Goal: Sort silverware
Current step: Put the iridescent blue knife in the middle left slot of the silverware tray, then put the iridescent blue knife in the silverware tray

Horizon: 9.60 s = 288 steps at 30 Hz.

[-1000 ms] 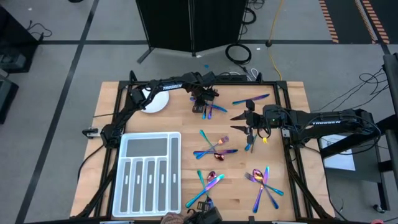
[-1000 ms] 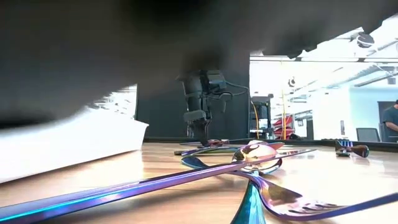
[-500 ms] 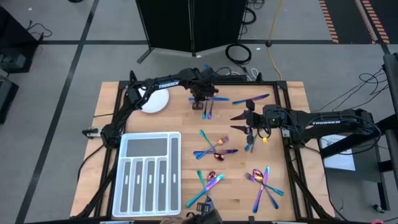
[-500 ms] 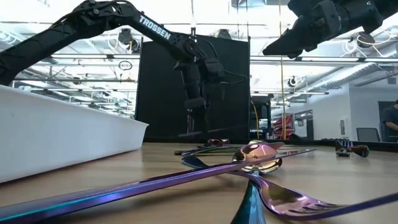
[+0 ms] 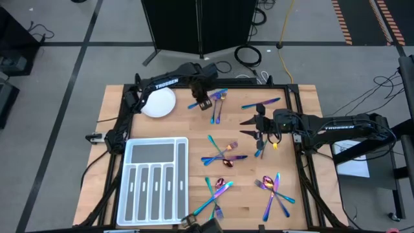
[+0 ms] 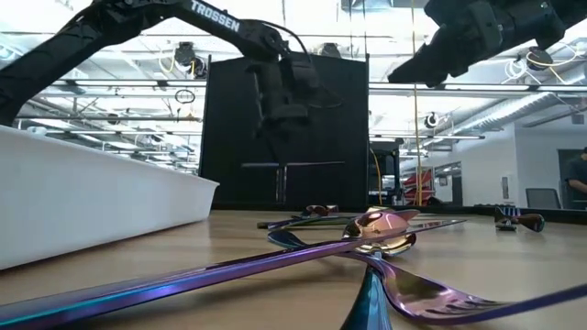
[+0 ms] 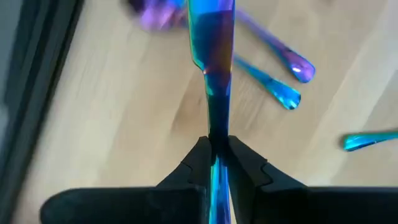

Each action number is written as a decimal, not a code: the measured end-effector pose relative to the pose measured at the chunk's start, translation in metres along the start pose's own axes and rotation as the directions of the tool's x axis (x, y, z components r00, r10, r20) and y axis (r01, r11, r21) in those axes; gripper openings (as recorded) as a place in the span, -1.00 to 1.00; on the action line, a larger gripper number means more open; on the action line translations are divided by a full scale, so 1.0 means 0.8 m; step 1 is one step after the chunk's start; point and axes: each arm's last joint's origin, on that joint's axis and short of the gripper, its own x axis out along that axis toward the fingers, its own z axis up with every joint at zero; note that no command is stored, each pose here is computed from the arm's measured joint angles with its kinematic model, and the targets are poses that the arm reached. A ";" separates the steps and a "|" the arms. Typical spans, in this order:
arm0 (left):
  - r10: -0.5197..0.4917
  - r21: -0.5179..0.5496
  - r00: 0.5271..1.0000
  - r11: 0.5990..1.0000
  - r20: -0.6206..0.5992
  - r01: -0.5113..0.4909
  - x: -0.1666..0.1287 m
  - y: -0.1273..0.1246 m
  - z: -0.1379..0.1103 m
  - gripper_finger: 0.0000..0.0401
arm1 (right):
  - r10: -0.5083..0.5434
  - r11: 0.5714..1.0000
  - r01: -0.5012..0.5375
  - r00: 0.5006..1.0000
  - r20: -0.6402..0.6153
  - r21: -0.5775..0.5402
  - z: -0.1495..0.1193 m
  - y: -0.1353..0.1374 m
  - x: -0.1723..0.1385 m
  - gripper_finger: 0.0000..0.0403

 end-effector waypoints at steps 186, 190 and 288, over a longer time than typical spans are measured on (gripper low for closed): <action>-0.370 0.155 0.695 0.922 0.617 0.353 -0.055 -0.346 -0.231 -0.22 | 0.296 0.889 -0.328 0.944 0.147 0.318 0.018 0.042 -0.061 -0.35; -0.377 0.225 0.638 0.924 0.671 0.308 -0.061 -0.332 -0.210 -0.22 | 0.322 0.865 -0.347 0.938 0.129 0.363 0.013 0.047 -0.079 -0.35; -0.096 0.517 0.992 0.855 0.079 0.042 0.144 -0.331 -0.090 -0.38 | 0.123 0.913 -0.074 0.987 -0.098 0.402 -0.021 0.039 -0.105 -0.35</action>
